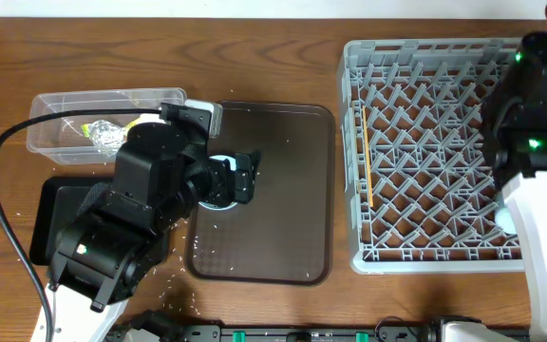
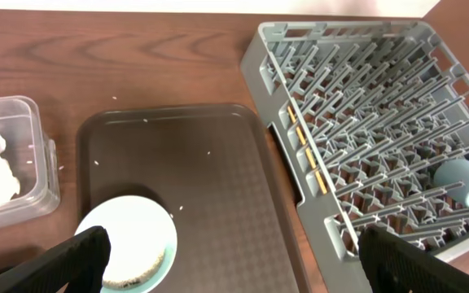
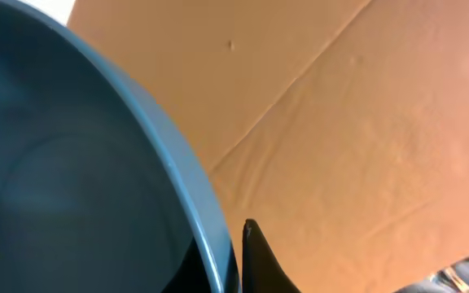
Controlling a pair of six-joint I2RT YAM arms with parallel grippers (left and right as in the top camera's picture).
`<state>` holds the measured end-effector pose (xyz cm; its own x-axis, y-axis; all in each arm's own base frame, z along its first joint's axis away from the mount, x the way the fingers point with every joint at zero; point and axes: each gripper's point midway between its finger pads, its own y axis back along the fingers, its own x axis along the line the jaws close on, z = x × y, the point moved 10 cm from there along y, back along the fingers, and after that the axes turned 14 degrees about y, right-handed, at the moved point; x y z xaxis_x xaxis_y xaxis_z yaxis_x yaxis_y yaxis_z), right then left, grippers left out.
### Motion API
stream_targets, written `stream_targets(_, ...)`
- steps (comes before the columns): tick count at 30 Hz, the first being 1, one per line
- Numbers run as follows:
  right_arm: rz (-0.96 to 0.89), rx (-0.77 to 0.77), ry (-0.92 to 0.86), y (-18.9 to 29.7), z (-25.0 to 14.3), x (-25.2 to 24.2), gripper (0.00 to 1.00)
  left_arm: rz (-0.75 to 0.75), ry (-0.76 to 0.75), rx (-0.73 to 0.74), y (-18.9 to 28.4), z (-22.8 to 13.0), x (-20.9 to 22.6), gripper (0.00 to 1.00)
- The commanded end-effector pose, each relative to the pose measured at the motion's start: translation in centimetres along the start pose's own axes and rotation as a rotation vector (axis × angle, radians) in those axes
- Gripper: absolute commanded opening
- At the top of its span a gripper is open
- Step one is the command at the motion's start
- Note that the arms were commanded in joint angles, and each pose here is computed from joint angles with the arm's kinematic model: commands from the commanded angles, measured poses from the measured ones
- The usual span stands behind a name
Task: Sort waste into correct bins and load items into the dishwasher rack
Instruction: 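Carry blue plate with right gripper and stand it in the rack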
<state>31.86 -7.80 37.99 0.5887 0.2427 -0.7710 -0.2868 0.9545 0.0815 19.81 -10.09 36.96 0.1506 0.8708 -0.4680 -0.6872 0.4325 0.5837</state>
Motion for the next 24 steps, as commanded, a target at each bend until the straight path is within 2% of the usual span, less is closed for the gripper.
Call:
stream_targets(1, -0.039, 0.033, 0.269, -2.0, 0.4, 0.7, 0.01, -0.019, -0.012, -0.019, 0.6, 0.4, -0.4, 0.98)
stream_targets(7, 0.048, -0.085, 0.541, -2.9, 1.5, 4.1, 0.01, -0.019, -0.012, -0.019, 0.6, 0.4, -0.4, 0.98)
stream_targets(14, 0.138, -0.179, 0.683, -1.5, 2.0, 8.1, 0.01, -0.019, -0.012, -0.019, 0.6, 0.4, -0.4, 0.98)
stream_targets(18, 0.178, -0.225, 0.727, 0.1, 2.2, 10.4, 0.01, -0.017, -0.012, -0.016, 0.6, 0.4, -0.4, 0.98)
stream_targets(24, 0.181, -0.213, 0.691, 1.7, 2.1, 12.6, 0.01, -0.003, -0.010, 0.008, 0.6, 0.0, -0.2, 0.98)
